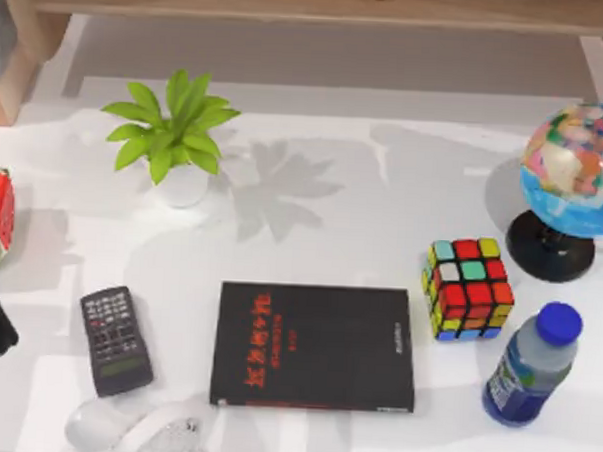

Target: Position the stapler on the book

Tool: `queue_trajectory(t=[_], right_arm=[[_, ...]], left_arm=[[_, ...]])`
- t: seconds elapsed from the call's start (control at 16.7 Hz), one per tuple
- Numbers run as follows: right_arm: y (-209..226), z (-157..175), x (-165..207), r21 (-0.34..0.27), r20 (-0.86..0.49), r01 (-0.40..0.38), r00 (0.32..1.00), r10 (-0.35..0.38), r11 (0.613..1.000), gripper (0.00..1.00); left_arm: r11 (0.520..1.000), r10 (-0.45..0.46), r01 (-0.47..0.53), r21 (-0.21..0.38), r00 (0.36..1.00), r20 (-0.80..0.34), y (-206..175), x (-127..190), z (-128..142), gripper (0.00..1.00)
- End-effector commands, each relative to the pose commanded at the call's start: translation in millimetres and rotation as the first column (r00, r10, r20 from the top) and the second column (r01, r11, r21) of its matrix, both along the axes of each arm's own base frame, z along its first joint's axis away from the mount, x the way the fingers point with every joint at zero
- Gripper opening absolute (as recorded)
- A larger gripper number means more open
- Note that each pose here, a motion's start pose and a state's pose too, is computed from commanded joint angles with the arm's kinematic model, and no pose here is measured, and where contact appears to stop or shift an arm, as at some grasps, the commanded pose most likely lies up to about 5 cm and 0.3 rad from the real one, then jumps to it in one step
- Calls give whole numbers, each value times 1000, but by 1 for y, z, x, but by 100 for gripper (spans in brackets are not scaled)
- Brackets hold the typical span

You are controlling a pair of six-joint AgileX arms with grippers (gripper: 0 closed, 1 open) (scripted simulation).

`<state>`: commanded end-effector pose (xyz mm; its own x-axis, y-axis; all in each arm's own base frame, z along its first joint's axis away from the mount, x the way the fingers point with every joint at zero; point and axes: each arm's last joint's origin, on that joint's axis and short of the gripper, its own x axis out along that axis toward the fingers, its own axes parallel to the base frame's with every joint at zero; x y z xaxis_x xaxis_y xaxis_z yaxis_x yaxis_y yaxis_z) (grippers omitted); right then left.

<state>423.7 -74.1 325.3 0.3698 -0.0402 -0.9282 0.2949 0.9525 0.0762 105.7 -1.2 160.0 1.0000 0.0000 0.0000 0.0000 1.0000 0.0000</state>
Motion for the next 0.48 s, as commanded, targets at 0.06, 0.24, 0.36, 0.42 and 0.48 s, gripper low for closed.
queue_trajectory(t=[0.06,0.24,0.36,0.42,0.48], right_arm=[[20,10,-5,10,22,-7,1000,7,1000,0],[85,24,-18,52,63,-44,997,41,998,0],[131,21,-25,83,63,-78,995,73,993,0],[155,17,-29,97,55,-95,994,90,991,0],[179,10,-34,109,40,-112,993,109,988,0]], left_arm=[[1000,0,0,0,1000,0,0,0,0,100],[1000,0,0,0,1000,0,0,0,0,100],[1000,0,0,0,1000,0,0,0,0,100],[1000,0,0,0,1000,0,0,0,0,100],[1000,0,0,0,1000,0,0,0,0,100]])
